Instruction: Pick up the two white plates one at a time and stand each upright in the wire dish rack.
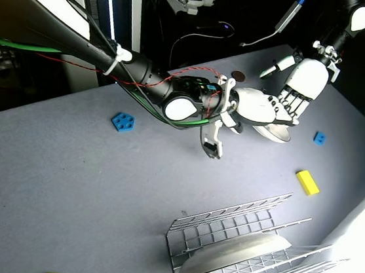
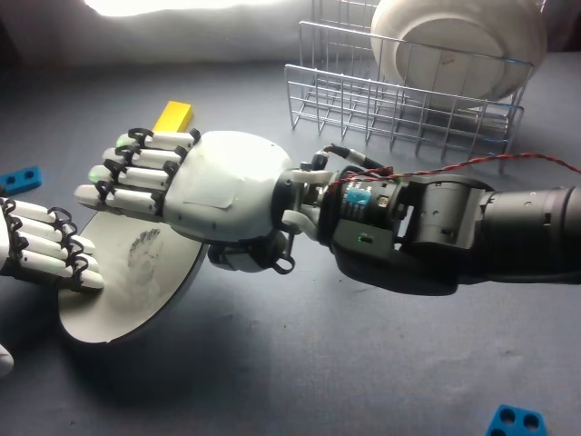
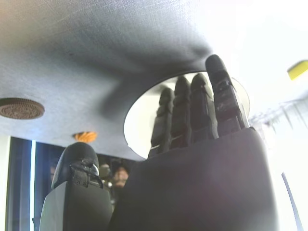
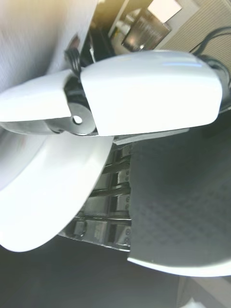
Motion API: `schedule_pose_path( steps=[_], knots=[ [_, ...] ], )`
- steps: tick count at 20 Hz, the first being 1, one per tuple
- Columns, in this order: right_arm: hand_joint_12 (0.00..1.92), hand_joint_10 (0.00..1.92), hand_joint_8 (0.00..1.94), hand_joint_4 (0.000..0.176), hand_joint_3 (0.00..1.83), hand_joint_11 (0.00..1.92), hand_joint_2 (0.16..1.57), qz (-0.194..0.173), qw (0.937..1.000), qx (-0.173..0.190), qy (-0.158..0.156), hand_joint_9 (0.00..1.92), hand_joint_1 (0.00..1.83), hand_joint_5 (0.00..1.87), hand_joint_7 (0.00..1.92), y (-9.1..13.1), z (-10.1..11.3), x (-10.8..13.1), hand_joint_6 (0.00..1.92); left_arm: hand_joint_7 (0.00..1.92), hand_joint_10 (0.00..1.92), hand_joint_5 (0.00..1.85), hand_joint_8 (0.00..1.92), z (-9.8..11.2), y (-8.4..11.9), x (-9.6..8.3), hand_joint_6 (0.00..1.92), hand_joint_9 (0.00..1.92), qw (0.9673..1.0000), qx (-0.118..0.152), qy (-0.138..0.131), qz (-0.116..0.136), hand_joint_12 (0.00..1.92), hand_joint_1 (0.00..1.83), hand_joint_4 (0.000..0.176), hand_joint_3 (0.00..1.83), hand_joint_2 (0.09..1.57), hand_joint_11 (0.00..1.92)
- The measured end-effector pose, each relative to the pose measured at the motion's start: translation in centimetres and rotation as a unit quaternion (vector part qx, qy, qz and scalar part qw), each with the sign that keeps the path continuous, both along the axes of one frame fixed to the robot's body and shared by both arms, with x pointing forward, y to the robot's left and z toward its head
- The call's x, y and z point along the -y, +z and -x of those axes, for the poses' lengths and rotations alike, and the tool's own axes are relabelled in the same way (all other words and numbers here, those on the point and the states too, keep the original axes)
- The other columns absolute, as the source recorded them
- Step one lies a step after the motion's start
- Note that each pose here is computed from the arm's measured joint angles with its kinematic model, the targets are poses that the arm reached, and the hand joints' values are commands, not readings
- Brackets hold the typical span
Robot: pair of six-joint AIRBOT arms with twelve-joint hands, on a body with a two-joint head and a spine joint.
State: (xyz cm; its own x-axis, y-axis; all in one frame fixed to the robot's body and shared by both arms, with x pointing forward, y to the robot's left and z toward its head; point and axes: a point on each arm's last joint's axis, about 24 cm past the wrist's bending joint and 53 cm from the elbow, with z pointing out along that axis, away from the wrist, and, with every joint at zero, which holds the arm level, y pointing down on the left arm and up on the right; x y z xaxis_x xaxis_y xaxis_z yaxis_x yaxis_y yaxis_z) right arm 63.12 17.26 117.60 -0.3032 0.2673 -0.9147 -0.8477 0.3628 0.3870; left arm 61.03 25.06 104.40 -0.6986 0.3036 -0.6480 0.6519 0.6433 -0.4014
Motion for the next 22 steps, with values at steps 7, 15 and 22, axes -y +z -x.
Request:
schedule_pose_path(
  steps=[7, 15, 22],
  knots=[
    [0.29, 0.00, 0.00, 0.000, 0.00, 0.00, 1.03, -0.004, 1.0000, -0.003, 0.007, 0.00, 1.31, 0.00, 0.00, 0.0, 0.6, -0.9, 0.00, 0.22, 0.00, 0.21, 0.00, -0.1, 0.0, 0.0, 0.00, 0.19, 1.0000, 0.000, 0.000, 0.000, 0.41, 0.00, 0.000, 0.00, 1.09, 0.00],
    [1.10, 0.04, 0.02, 0.000, 0.01, 0.00, 1.15, -0.001, 0.9999, -0.010, 0.010, 0.37, 1.25, 0.42, 0.42, -0.6, 0.9, -1.1, 0.03, 0.22, 0.01, 0.21, 0.01, -0.1, 0.0, 0.0, 0.00, 0.18, 1.0000, 0.001, -0.001, 0.000, 0.46, 0.00, 0.000, 0.00, 1.11, 0.00],
    [1.04, 1.06, 0.97, 0.000, 0.02, 0.63, 1.15, -0.003, 0.9999, -0.001, 0.012, 0.81, 1.32, 0.87, 0.90, -0.3, 1.0, -1.0, 1.20, 0.23, 0.01, 0.22, 0.00, 0.0, -0.1, 0.0, 0.00, 0.21, 1.0000, -0.001, 0.001, 0.001, 0.51, 0.00, 0.000, 0.00, 1.10, 0.00]
  ],
)
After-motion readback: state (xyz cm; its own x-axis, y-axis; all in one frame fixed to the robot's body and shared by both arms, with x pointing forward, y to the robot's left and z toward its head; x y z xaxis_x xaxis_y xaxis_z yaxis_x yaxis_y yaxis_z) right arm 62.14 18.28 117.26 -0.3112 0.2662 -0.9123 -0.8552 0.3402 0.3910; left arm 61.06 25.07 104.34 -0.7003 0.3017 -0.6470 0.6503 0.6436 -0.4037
